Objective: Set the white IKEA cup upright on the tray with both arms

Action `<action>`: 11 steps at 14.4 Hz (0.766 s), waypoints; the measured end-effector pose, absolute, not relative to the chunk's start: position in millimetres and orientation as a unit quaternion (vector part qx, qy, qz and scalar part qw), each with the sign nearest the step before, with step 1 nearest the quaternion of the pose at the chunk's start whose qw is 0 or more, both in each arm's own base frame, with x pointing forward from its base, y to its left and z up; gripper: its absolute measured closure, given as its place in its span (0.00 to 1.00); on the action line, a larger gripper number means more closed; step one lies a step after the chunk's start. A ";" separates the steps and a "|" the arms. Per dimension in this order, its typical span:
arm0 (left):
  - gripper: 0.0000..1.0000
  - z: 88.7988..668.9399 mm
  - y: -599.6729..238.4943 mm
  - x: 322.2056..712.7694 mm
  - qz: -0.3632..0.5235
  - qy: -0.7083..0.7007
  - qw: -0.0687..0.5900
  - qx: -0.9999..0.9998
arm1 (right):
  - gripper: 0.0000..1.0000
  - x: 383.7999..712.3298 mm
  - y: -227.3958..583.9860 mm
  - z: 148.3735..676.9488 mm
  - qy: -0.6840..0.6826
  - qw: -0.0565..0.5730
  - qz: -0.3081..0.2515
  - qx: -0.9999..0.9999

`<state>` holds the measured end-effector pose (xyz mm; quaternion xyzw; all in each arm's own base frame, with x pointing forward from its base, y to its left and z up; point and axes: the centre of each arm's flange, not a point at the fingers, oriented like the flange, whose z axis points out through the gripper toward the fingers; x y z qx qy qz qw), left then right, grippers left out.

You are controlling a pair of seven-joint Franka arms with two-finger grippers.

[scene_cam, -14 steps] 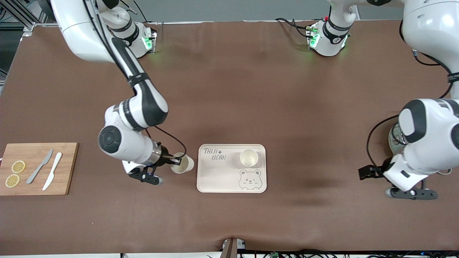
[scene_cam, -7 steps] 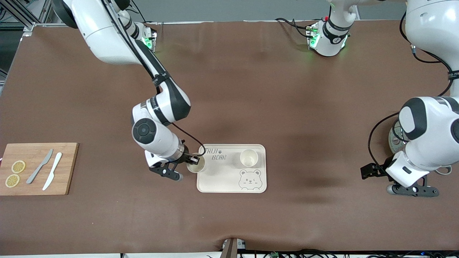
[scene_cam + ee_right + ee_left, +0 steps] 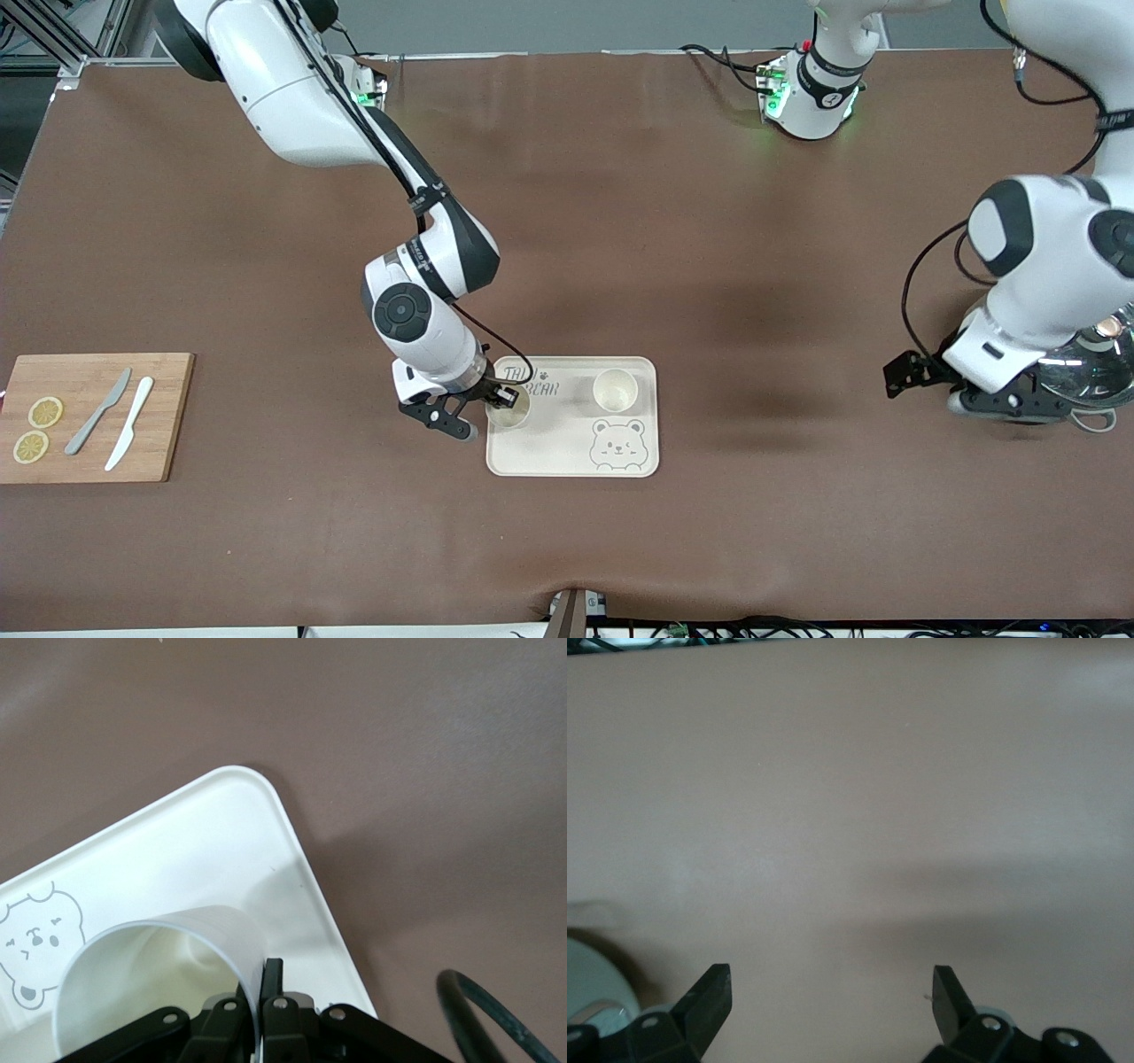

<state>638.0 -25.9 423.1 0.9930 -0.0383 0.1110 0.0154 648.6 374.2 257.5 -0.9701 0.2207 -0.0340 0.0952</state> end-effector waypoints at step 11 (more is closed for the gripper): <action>0.00 573.7 -50.3 553.9 0.058 -0.022 0.034 0.998 | 0.96 637.4 394.5 230.7 0.226 0.083 -0.049 -0.969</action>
